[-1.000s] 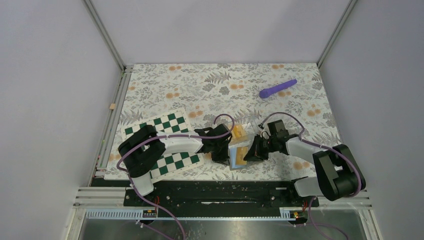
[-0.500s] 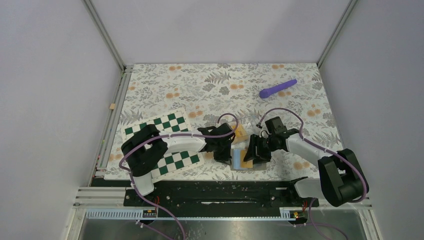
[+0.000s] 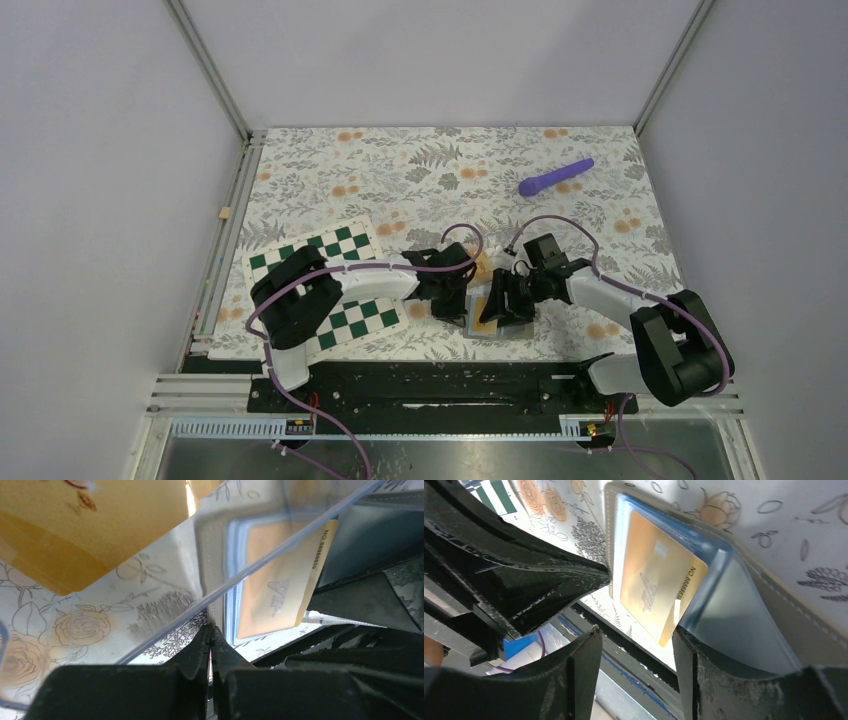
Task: Put the credit cards into the card holder
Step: Insert the credit card into the card holder.
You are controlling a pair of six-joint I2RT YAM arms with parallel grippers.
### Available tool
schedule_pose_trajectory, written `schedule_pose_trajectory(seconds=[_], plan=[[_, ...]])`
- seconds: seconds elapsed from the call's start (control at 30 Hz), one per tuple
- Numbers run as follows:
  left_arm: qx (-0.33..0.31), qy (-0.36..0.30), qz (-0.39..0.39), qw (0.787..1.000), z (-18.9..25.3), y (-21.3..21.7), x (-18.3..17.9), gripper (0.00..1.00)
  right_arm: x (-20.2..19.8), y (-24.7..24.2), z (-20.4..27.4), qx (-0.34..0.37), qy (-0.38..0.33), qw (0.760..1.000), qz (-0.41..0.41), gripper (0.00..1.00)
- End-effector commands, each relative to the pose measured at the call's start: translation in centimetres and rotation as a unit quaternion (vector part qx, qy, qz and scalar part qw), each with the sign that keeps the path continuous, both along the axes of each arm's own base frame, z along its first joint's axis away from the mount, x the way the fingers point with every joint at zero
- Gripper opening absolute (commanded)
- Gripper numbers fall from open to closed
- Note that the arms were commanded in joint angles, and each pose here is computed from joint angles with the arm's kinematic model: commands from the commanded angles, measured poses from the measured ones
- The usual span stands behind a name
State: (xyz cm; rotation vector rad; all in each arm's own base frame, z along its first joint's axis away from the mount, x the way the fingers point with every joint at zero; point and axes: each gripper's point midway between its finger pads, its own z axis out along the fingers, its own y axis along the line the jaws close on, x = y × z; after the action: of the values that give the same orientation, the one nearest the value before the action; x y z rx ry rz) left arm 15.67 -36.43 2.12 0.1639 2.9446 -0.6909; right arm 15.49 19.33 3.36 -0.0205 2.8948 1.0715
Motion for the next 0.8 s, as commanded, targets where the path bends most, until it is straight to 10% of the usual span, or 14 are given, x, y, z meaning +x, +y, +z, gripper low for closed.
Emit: schedule_pose_trajectory(seconds=[0.0, 0.23, 0.53, 0.77], plan=[[-0.013, -0.021, -0.002, 1.000, 1.2, -1.0, 0.8, 0.00, 0.5, 2.3, 1.7, 0.049, -0.027, 0.998, 0.018, 0.61], [0.002, -0.034, -0.003, 0.999, 1.6, -0.2, 1.1, 0.01, -0.4, 1.6, 1.2, 0.013, -0.014, 0.999, 0.034, 0.64], [-0.004, -0.082, 0.003, 0.997, 5.4, 0.9, 2.0, 0.35, 0.1, -0.2, 3.3, -0.039, -0.053, 0.998, 0.009, 0.77], [-0.111, -0.060, -0.008, 0.992, 7.1, -2.4, 1.4, 0.41, 0.8, -1.0, 3.1, -0.064, -0.061, 0.996, -0.010, 0.63]])
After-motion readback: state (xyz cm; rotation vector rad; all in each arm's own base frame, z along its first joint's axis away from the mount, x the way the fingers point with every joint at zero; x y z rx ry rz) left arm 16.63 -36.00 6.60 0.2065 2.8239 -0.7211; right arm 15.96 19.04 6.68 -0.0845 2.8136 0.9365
